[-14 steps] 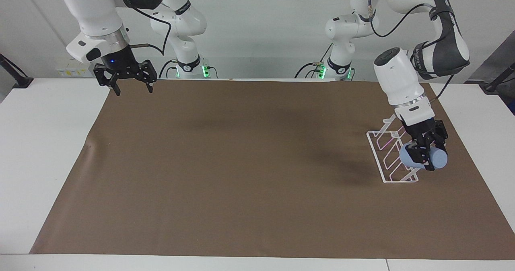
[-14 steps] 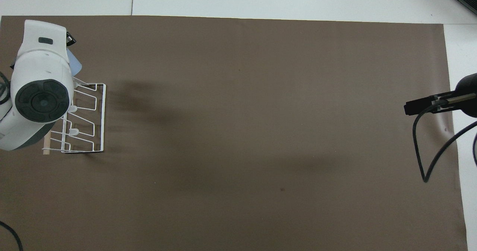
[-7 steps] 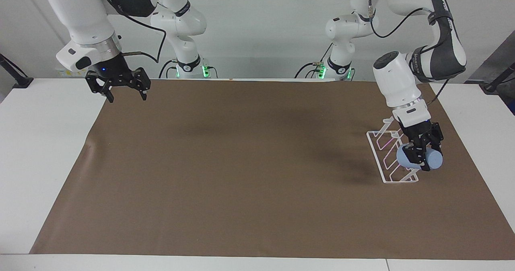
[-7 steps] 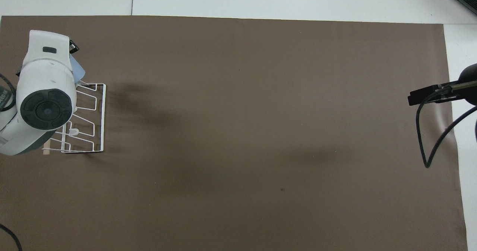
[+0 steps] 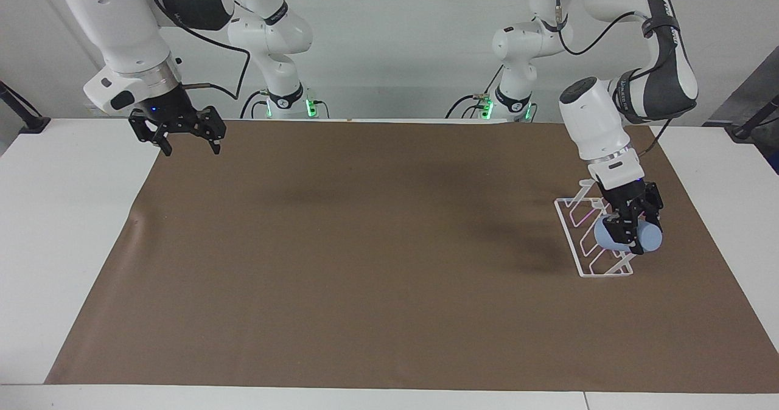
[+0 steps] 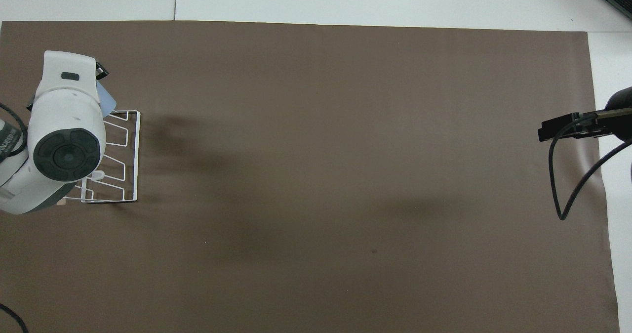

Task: Hang cup on cup holder
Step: 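Lower the cup onto a rack hook with the left gripper and release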

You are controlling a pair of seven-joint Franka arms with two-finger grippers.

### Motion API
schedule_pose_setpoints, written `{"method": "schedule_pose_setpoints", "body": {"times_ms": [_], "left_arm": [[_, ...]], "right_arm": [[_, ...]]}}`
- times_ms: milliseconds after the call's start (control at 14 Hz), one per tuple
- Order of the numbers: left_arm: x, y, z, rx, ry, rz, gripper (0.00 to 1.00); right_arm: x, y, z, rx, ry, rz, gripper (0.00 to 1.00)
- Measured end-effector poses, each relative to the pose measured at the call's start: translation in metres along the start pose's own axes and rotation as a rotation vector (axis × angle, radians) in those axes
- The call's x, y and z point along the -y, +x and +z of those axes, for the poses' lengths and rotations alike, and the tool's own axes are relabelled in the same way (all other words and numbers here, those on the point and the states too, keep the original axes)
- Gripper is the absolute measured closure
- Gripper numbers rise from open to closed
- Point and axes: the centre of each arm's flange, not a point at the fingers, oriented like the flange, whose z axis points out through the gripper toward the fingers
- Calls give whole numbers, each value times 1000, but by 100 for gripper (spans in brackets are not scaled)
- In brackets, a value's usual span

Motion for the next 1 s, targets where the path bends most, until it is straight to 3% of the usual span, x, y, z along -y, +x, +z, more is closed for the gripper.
{"method": "schedule_pose_setpoints", "body": {"times_ms": [500, 714, 1000], "left_arm": [[4, -11, 3, 17, -14, -21, 30], [10, -6, 5, 13, -28, -38, 2], [9, -2, 2, 5, -43, -43, 0]], "right_arm": [[0, -1, -1, -2, 15, 11, 0], [-15, -3, 0, 0, 14, 39, 0], [-17, -11, -17, -31, 14, 42, 0]]}}
